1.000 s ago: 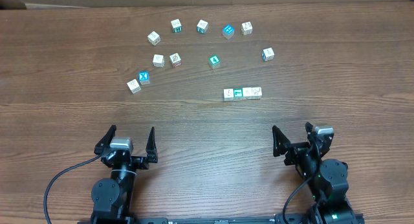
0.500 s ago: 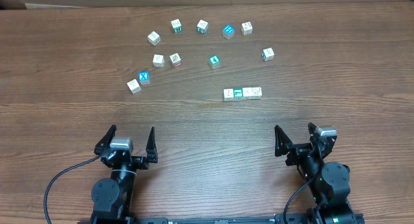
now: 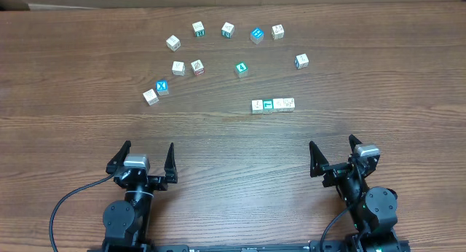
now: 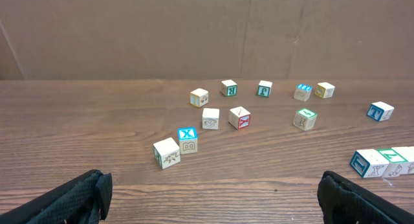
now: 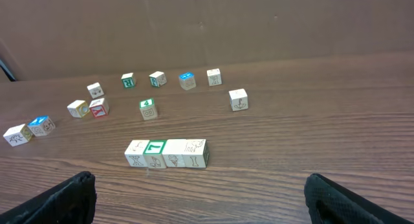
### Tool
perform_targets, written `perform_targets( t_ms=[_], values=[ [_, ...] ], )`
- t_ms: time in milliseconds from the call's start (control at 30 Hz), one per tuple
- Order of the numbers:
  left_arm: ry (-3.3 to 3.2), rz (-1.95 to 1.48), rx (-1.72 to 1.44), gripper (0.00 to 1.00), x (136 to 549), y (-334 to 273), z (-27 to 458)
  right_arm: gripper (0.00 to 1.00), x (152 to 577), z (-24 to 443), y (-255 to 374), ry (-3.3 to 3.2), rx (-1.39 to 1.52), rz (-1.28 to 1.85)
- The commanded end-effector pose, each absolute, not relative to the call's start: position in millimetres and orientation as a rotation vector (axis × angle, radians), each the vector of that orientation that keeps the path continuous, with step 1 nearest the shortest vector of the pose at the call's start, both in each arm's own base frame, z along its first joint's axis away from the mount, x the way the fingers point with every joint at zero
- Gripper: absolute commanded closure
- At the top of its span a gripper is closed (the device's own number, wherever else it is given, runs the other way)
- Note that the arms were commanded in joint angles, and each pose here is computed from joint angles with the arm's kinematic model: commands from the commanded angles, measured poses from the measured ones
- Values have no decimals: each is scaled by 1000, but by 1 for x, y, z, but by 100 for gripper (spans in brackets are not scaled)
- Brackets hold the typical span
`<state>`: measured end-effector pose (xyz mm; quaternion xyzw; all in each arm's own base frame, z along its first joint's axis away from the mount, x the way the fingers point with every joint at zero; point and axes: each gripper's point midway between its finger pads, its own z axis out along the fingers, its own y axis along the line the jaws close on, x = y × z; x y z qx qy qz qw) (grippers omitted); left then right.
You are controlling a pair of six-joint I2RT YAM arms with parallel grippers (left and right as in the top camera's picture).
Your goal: Form a horizontal line
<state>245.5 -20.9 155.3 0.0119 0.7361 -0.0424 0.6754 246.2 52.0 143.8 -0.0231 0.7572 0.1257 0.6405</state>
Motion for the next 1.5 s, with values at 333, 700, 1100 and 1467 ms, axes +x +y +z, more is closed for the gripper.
perform_targets(
  t_ms=[333, 700, 1100, 1467],
  values=[
    [1647, -81, 43, 0, 245, -21, 156, 0, 244, 159, 48, 1645, -77, 249],
    [1647, -81, 43, 0, 245, -21, 156, 0, 243, 166, 48, 1616, -77, 249],
    [1647, -81, 43, 0, 245, -21, 156, 0, 242, 170, 48, 1599, -69, 258],
    [1647, -81, 43, 1, 245, -21, 156, 0, 242, 170, 48, 1599, -69, 258]
  ],
)
